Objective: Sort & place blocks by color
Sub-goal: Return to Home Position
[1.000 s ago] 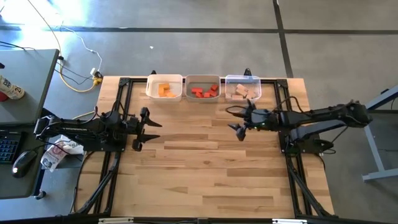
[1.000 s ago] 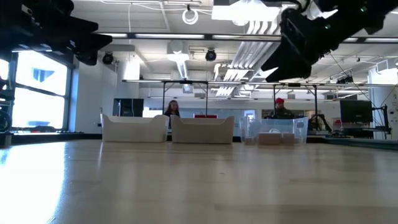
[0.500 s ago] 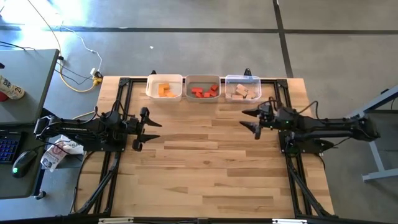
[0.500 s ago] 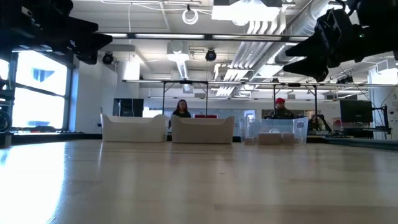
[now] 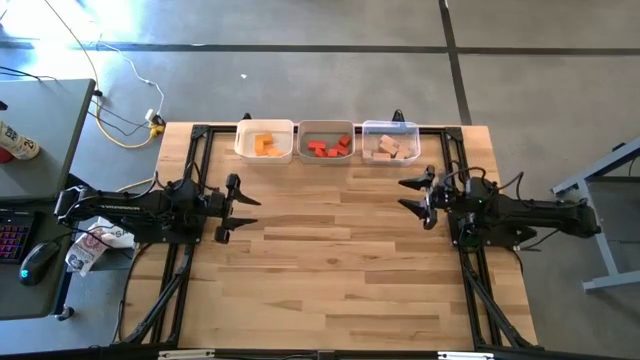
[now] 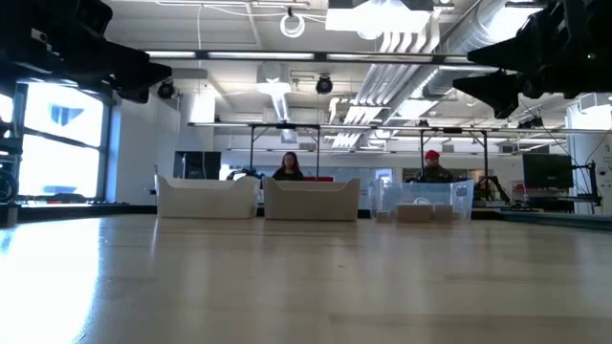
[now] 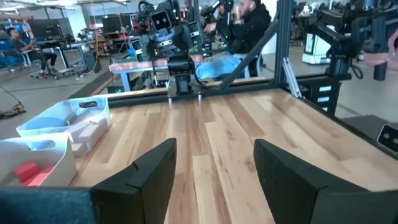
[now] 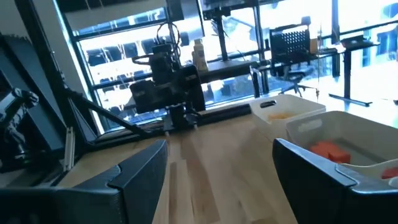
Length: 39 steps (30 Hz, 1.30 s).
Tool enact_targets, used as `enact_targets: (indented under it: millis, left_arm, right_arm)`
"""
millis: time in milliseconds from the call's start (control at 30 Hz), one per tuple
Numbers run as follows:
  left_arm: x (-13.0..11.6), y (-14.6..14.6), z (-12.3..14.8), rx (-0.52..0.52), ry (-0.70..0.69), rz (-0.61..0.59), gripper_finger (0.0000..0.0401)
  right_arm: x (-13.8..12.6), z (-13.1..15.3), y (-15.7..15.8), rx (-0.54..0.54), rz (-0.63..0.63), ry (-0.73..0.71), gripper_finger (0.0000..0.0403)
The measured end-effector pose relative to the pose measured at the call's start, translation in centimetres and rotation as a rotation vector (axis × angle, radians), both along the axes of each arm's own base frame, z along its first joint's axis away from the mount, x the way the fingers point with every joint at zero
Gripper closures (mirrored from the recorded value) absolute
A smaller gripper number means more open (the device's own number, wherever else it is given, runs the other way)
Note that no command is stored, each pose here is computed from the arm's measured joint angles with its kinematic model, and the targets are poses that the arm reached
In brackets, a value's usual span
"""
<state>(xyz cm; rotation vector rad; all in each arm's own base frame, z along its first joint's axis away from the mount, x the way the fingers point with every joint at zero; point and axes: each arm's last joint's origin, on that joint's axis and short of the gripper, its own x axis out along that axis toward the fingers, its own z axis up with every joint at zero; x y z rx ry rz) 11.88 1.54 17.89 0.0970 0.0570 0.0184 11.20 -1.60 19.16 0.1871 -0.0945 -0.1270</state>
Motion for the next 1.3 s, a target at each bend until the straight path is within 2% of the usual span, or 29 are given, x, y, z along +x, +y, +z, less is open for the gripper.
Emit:
enact_targets:
  millis: [100,333,533,667,833,967,1133,1300]
  left_arm:
    - [0.0,0.0,-0.1,0.022,0.012,-0.001,0.0199]
    - [0.0,0.0,-0.1,0.076,0.013,0.003,0.0199]
    - [0.0,0.3,-0.2,0.126,0.029,0.093,0.0199]
    - [0.0,0.4,-0.2,0.046,0.025,0.128,0.0199]
    - [0.0,0.4,-0.2,-0.062,0.017,0.127,0.0199]
    - [0.0,0.3,-0.1,-0.062,-0.001,0.123,0.0199]
    - [-0.1,0.3,0.4,-0.112,-0.057,0.123,0.0199]
    - [-0.7,0.2,1.1,-0.086,-0.127,0.119,0.0199]
  right_arm:
    - [-0.2,-1.1,0.0,-0.012,-0.002,-0.034,0.0126]
    - [-0.5,-0.9,0.1,-0.057,-0.01,-0.06,0.0126]
    - [-0.5,-1.1,-0.1,-0.095,-0.069,-0.026,0.0126]
    - [-0.5,-1.5,-0.3,-0.081,-0.119,0.019,0.0126]
    - [-0.5,-1.8,-0.3,-0.022,-0.114,0.039,0.0126]
    - [-0.5,-1.9,-0.3,0.025,-0.111,0.038,0.0126]
    - [-0.5,-1.9,-0.3,0.022,-0.111,0.039,0.0126]
    - [-0.5,-1.9,-0.3,0.021,-0.11,0.039,0.0126]
